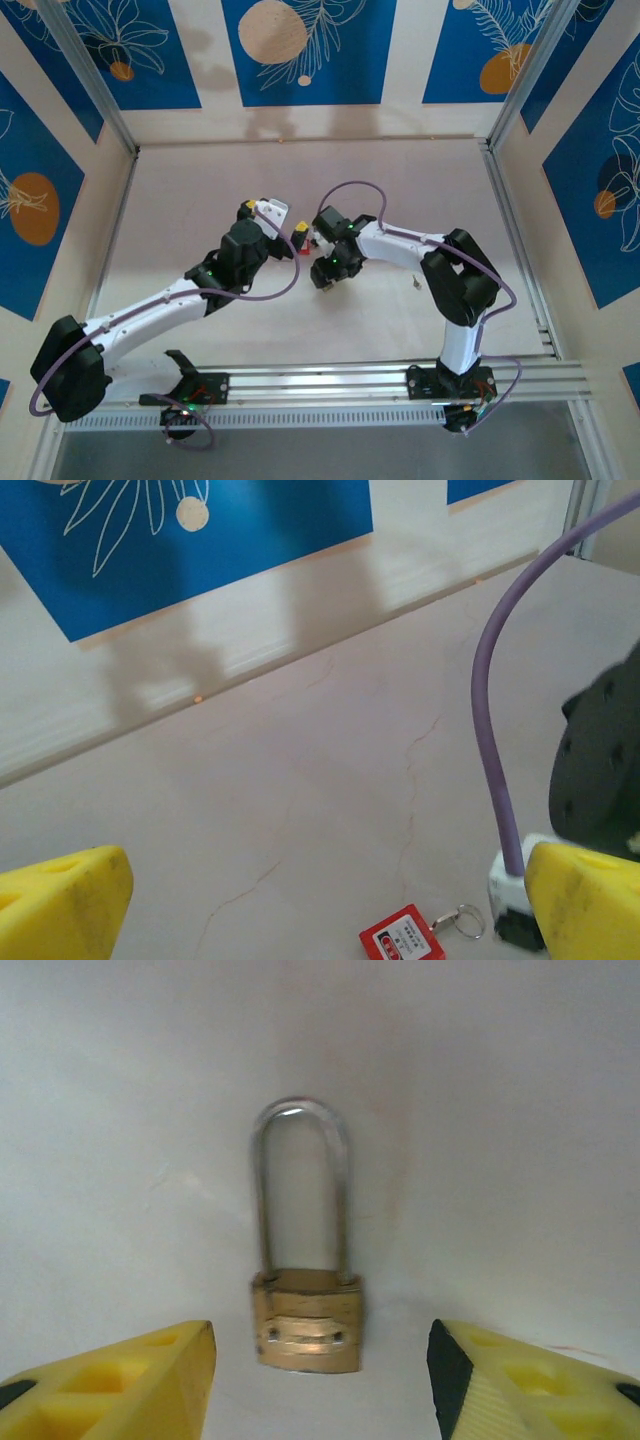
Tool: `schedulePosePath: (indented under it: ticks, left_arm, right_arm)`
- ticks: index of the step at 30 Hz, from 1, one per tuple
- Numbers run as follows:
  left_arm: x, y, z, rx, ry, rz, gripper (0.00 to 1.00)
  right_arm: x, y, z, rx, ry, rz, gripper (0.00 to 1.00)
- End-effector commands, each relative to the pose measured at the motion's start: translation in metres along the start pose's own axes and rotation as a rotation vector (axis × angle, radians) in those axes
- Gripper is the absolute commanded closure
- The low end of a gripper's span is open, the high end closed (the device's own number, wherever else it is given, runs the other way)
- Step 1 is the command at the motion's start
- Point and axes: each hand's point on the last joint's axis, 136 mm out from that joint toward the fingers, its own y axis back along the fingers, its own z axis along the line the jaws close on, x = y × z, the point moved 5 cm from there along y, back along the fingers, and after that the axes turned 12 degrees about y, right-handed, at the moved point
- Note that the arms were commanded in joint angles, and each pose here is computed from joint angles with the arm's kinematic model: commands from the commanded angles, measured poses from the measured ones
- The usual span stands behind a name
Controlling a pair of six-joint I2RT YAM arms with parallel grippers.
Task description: Unlock with the key
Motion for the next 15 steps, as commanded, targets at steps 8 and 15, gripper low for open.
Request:
schedulePosePath:
  ticks: [8, 15]
  left_arm:
    - [-0.006, -0.004, 0.027, -0.232, 0.021, -0.02, 0.0]
    - [-0.006, -0.002, 0.051, -0.321, 0.134, -0.035, 0.01]
  right_arm:
    - [0.004, 0.027, 0.007, -0.014, -0.015, -0.038, 0.35]
    - [0.022, 0.004, 0.018, 0.107, 0.027, 0.061, 0.31]
